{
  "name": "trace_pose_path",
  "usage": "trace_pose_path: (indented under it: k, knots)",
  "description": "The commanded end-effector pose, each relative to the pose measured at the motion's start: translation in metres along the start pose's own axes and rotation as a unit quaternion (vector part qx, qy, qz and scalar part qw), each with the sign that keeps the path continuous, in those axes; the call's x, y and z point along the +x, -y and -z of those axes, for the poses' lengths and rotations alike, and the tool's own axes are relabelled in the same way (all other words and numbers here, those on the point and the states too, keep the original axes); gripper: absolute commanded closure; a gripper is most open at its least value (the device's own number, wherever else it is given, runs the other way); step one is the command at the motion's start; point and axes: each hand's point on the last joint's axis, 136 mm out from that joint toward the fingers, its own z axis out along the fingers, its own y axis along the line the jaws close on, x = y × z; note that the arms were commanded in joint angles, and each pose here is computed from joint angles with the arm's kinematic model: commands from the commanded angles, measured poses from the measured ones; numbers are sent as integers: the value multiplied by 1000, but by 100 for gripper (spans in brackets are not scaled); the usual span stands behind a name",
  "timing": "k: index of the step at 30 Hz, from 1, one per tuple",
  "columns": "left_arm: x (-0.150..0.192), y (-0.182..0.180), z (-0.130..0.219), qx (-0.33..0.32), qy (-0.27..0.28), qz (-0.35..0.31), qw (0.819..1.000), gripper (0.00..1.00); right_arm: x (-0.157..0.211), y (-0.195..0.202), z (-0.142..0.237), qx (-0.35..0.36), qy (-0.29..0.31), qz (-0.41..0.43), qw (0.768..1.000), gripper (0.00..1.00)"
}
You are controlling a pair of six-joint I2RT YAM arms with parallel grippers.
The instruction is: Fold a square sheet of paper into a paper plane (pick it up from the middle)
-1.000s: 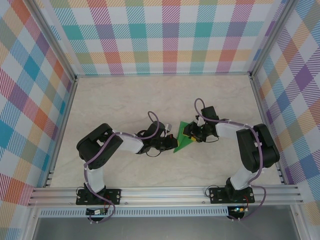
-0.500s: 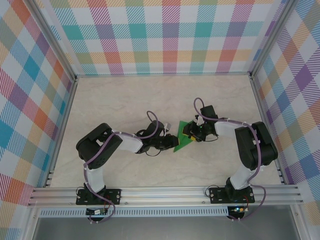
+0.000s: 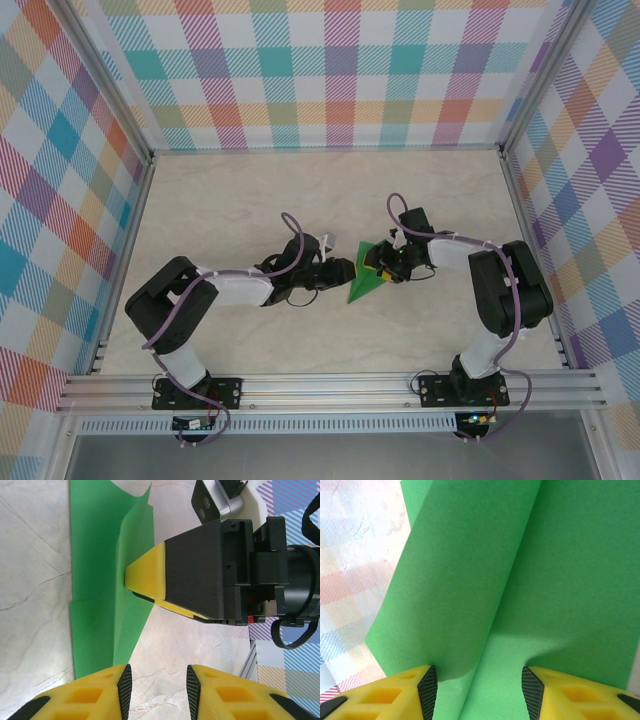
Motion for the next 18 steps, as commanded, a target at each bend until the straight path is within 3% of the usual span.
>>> trace_pose_path:
  k: [1, 18]
  knots:
    - [-9, 19, -3, 35, 1, -12, 999, 65, 6, 40, -9, 79, -5, -34, 996, 47]
    - [8, -3, -41, -9, -70, 6, 997, 83, 13, 58, -17, 116, -28, -60, 991, 44]
